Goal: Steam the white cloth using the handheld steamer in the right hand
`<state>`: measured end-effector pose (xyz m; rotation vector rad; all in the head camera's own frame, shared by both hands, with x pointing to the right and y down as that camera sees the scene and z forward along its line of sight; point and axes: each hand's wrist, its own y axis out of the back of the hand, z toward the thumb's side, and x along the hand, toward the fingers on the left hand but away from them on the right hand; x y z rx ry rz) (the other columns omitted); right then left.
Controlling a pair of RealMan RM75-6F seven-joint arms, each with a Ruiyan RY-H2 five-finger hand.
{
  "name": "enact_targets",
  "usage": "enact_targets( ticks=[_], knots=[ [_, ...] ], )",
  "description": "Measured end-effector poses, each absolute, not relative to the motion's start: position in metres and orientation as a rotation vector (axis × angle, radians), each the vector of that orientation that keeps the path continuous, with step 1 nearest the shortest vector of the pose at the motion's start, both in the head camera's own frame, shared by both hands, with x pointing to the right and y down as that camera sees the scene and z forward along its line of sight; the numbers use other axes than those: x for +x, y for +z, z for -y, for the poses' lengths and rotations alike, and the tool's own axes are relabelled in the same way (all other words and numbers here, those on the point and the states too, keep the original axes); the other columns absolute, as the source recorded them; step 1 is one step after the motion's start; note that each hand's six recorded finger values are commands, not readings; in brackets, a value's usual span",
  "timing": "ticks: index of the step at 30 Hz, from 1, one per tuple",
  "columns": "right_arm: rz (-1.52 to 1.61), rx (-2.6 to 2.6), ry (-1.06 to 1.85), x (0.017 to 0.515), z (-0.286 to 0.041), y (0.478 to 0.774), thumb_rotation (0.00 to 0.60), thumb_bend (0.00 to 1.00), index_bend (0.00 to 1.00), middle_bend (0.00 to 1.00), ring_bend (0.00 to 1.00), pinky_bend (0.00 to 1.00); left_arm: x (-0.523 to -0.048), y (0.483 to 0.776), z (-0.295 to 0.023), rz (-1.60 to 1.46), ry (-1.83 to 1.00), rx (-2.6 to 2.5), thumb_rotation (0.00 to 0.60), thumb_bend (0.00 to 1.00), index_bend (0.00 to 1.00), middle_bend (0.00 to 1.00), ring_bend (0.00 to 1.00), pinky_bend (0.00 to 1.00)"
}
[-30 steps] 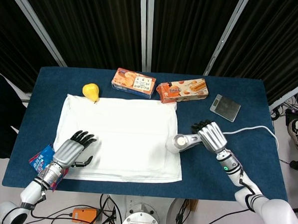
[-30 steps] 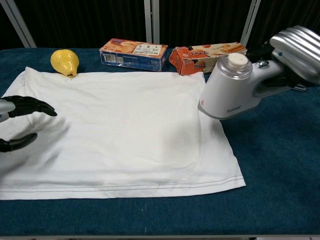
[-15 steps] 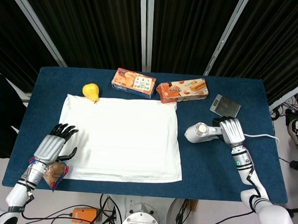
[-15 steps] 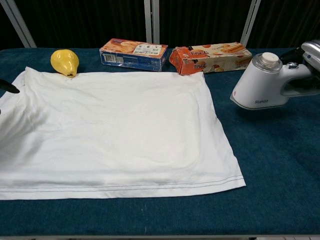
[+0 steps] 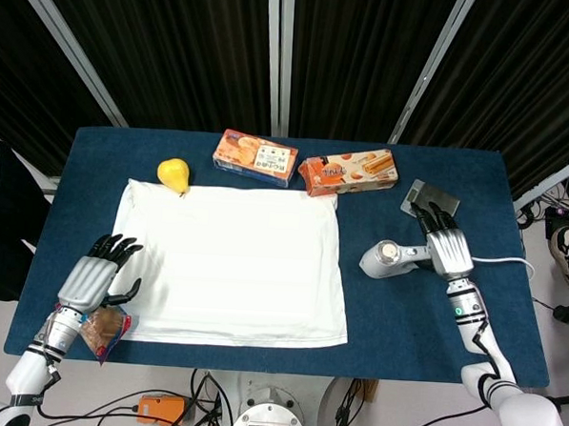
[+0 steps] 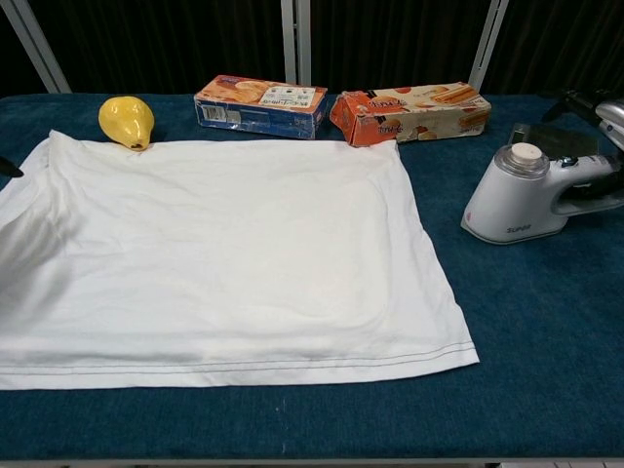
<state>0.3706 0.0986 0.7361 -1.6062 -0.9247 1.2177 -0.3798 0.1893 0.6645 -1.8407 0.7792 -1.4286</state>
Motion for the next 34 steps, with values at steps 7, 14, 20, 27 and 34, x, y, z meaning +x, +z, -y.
enact_targets(
  ticks=[7, 14, 20, 27, 34],
  knots=[
    [0.931, -1.631, 1.239, 0.381, -0.104, 0.727, 0.6, 0.0, 0.0, 0.1, 0.0, 0.07, -0.39, 0.66, -0.189, -0.801, -1.452, -1.817, 0.207, 0.36, 0.14, 0.1, 0.0, 0.0],
    [0.996, -1.659, 1.201, 0.388, -0.111, 0.694, 0.6, 0.0, 0.0, 0.1, 0.02, 0.16, -0.415, 0.648, -0.186, -0.868, -1.507, -1.754, 0.207, 0.36, 0.14, 0.1, 0.0, 0.0],
    [1.058, -1.625, 1.209, 0.404, -0.118, 0.645, 0.6, 0.0, 0.0, 0.1, 0.03, 0.18, -0.449, 0.63, -0.184, -0.978, -1.568, -1.66, 0.207, 0.36, 0.14, 0.1, 0.0, 0.0],
    [1.093, -1.547, 1.357, 0.443, -0.137, 0.578, 0.6, 0.01, 0.0, 0.1, 0.0, 0.1, -0.486, 0.604, -0.191, -1.062, -1.628, -1.544, 0.21, 0.36, 0.14, 0.1, 0.0, 0.0],
    [1.178, -1.474, 1.443, 0.471, -0.173, 0.537, 0.6, 0.02, 0.0, 0.1, 0.0, 0.09, -0.502, 0.581, -0.209, -1.115, -1.647, -1.484, 0.211, 0.36, 0.14, 0.1, 0.0, 0.0]
  ],
)
